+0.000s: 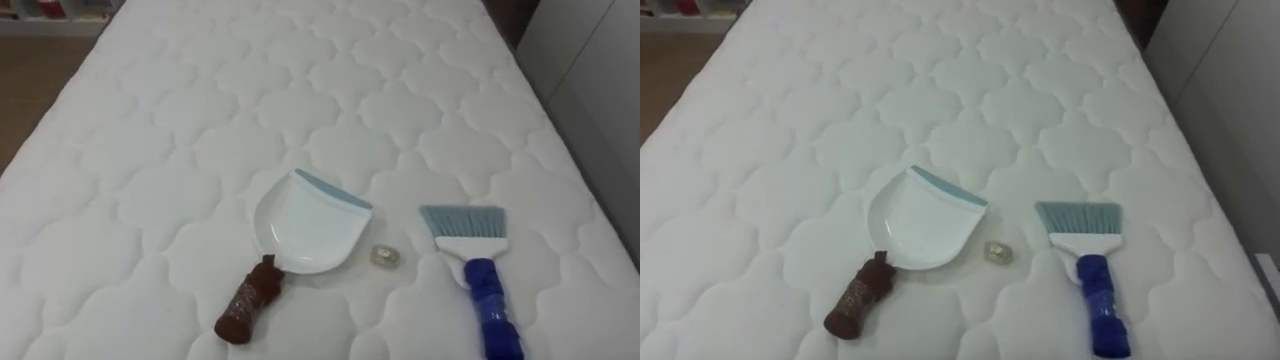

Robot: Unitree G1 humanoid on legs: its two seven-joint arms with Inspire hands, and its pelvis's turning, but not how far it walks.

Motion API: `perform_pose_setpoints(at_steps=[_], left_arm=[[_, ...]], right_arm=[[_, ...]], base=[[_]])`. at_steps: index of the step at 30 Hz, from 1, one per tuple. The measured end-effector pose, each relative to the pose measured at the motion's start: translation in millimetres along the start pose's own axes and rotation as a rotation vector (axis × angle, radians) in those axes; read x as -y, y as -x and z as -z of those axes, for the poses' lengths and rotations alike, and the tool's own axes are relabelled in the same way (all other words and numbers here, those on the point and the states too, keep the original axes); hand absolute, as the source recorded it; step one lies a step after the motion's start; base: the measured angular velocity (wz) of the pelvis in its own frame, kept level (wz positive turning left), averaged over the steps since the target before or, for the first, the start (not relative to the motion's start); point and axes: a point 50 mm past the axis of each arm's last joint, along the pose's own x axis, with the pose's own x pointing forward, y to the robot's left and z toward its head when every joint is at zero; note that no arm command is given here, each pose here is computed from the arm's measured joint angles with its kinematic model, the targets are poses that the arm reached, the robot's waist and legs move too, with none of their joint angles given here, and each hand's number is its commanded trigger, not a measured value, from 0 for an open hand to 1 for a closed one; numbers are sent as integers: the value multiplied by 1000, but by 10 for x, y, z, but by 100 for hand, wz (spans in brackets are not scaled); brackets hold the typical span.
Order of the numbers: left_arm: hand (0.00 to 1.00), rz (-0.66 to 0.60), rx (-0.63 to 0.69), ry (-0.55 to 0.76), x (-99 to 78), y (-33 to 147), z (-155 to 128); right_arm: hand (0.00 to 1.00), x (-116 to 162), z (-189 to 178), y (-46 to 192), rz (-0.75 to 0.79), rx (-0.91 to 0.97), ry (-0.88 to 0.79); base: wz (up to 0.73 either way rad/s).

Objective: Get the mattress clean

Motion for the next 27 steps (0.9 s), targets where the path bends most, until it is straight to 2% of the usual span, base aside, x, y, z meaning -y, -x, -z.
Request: perform_pose_setpoints(at_steps=[5, 7, 13, 19, 27], left_arm=[[0, -91, 173, 43, -150, 13, -395], [0, -144, 293, 59, -225, 66, -633], [0, -212, 522, 80, -318, 212, -1134], [0, -259, 647, 135, -427, 293, -1504], [0, -287, 750, 156, -509, 407, -1773]], right_arm=[[0, 6, -17, 0, 5, 17, -26], [0, 18, -50, 0, 6, 35, -35], [0, 17, -81, -2, -3, 49, -30], [0, 70, -145, -6, 8, 64, -36], [0, 78, -194, -7, 4, 82, -49]], base=[[-7], [-17], [-9], [-14], [-7]])
